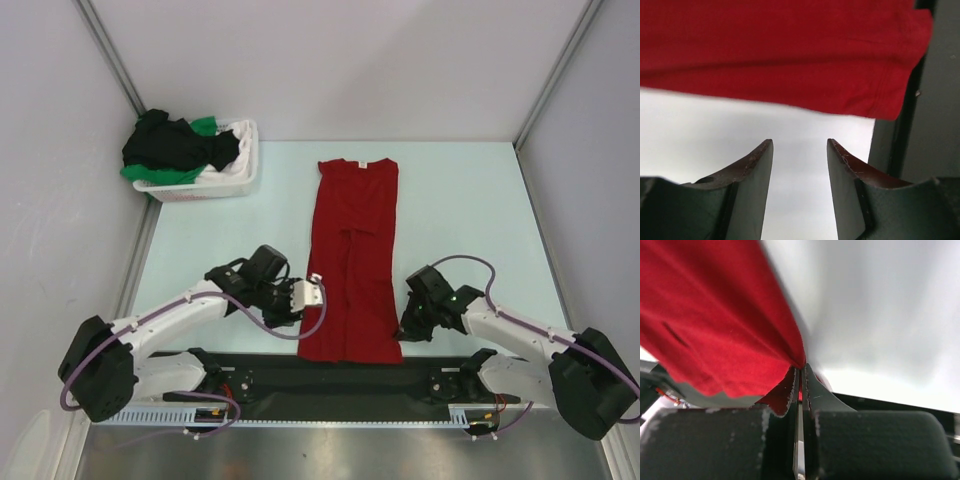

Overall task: Fold and stack the t-shirts
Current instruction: Fold the tshirt

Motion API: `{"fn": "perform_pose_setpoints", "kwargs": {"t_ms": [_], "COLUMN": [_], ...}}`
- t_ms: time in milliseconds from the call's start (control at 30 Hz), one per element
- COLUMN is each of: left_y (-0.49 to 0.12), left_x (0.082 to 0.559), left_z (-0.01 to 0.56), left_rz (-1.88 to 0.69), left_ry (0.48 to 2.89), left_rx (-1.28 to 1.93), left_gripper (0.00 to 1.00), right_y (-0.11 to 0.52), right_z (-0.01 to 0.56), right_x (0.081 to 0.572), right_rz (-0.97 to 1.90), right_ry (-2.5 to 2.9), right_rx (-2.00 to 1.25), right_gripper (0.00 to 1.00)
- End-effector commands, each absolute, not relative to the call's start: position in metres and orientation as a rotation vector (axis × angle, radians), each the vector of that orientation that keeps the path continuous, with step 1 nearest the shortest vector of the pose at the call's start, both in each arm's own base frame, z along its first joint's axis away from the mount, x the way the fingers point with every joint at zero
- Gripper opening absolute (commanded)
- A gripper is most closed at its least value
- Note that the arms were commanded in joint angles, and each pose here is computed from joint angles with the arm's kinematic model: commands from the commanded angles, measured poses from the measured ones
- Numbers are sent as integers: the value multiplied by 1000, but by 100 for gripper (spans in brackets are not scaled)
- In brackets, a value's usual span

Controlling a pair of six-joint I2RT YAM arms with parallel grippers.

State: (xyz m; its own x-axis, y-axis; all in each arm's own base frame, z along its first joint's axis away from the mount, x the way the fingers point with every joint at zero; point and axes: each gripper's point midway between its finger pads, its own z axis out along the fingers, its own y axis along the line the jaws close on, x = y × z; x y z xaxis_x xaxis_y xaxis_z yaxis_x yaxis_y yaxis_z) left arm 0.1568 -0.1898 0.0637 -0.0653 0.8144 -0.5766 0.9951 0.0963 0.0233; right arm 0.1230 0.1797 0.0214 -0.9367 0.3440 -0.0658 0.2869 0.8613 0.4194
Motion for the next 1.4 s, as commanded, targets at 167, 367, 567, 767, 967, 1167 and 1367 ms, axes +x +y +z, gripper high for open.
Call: {"fn": "perform_pose_setpoints", "kwargs": {"t_ms": [167,367,567,767,967,1167,1367], "left_y": [-251,-248,-222,-200,-212,-230,-234], "left_x": [124,99,92,81,97,94,108], "left_z": [56,34,14,0,2,6,29], "left_rz": [-497,-482,-415,-422,-346,-428,-448], "left_ry": [1375,1189,1130,1119,1130,1170,1336], "left_rx": [2146,2296,2437,2557,2494,2424,2300], "left_gripper": [59,63,64,65,66,8,0], "right_y": [167,168,177,182,186,194,198], "right_z": [20,20,18,18,19,30,67], "right_x": [108,88,76,78,81,83,113], "right_rz": [609,590,610,642,678,749,821], "right_ry": [2932,2992,3032,3029,3013,3009,2923], "right_rx": [503,460,415,393,391,365,368], "right_gripper": [22,36,36,34,23,0,0]}}
